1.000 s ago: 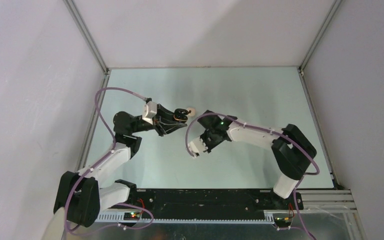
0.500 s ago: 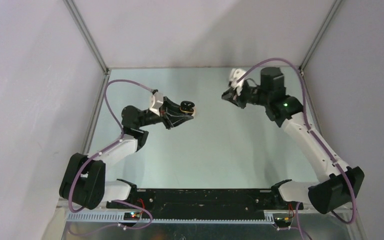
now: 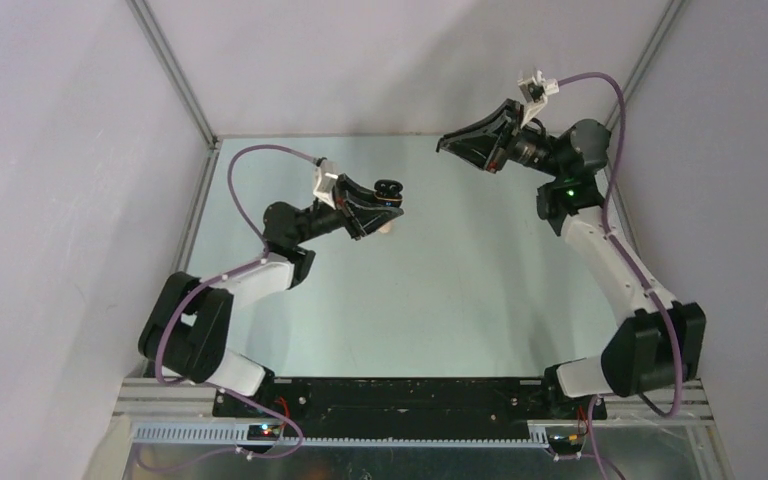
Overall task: Insert the wireless bluetooth earbuds into the charging case
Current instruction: Pick up the earbud from the center of the board, then place the earbud in the charging case.
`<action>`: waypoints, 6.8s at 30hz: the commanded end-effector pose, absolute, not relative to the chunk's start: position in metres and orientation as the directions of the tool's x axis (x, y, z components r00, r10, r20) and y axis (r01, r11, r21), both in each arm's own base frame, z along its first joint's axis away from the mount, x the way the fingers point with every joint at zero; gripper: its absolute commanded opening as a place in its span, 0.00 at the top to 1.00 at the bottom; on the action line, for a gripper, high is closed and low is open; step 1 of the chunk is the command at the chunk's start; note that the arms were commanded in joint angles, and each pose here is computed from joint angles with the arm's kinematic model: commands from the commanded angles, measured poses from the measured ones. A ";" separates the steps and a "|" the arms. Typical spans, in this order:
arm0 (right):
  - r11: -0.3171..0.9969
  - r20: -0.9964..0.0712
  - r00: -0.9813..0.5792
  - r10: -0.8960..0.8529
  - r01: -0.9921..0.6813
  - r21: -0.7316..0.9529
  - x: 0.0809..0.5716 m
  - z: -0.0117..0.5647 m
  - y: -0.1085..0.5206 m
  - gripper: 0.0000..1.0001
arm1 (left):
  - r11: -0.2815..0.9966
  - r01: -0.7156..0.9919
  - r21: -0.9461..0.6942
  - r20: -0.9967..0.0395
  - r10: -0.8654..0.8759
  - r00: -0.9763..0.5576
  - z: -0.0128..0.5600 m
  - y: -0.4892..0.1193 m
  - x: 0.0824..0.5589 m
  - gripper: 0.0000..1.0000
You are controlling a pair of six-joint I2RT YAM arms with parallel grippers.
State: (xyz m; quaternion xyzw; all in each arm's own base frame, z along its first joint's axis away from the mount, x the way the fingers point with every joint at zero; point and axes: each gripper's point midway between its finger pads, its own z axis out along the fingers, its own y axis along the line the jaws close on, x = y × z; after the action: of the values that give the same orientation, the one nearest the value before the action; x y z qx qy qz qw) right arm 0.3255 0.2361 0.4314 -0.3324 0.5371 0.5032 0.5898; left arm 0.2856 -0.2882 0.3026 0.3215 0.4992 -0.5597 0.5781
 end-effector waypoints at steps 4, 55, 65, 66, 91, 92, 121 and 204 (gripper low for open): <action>-0.013 -0.933 -0.076 0.353 -0.997 0.077 0.283 0.462 0.259 0.81 | 0.102 0.988 -0.112 -0.909 -0.412 -0.061 0.324 -0.306 0.285 0.93; 0.121 -0.958 -0.023 0.287 -0.991 0.060 0.286 0.333 0.303 0.76 | 0.289 0.945 0.156 -0.939 -0.254 0.232 0.272 -0.314 0.281 0.98; 0.098 -0.939 -0.062 0.338 -0.990 0.101 0.282 0.337 0.306 0.76 | 0.266 0.955 0.128 -0.941 -0.271 0.202 0.273 -0.317 0.278 0.98; 0.099 -0.940 -0.059 0.336 -0.990 0.098 0.282 0.336 0.307 0.76 | 0.268 0.955 0.125 -0.941 -0.273 0.199 0.273 -0.317 0.279 0.98; 0.144 -0.933 -0.029 0.358 -0.986 0.086 0.283 0.316 0.314 0.77 | 0.250 0.962 0.112 -0.932 -0.308 0.189 0.287 -0.316 0.274 0.98; 0.150 -0.932 -0.042 0.359 -0.983 0.102 0.282 0.312 0.314 0.77 | 0.249 0.962 0.113 -0.931 -0.311 0.190 0.289 -0.316 0.273 0.98; 0.253 -0.892 -0.222 0.395 -0.907 0.337 0.299 0.299 0.307 0.79 | 0.330 0.929 0.167 -0.937 -0.240 0.253 0.274 -0.306 0.296 0.98; 0.348 -0.908 -0.390 0.151 -0.839 0.418 0.303 0.275 0.325 0.78 | 0.340 0.915 0.217 -0.946 -0.158 0.282 0.254 -0.299 0.297 0.94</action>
State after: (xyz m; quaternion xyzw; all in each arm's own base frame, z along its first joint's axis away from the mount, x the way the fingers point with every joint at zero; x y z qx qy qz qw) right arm 0.3052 0.3207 0.2794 -0.2431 0.6429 0.5303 0.4964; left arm 0.3047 -0.3011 0.2187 0.3942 0.5171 -0.4162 0.6357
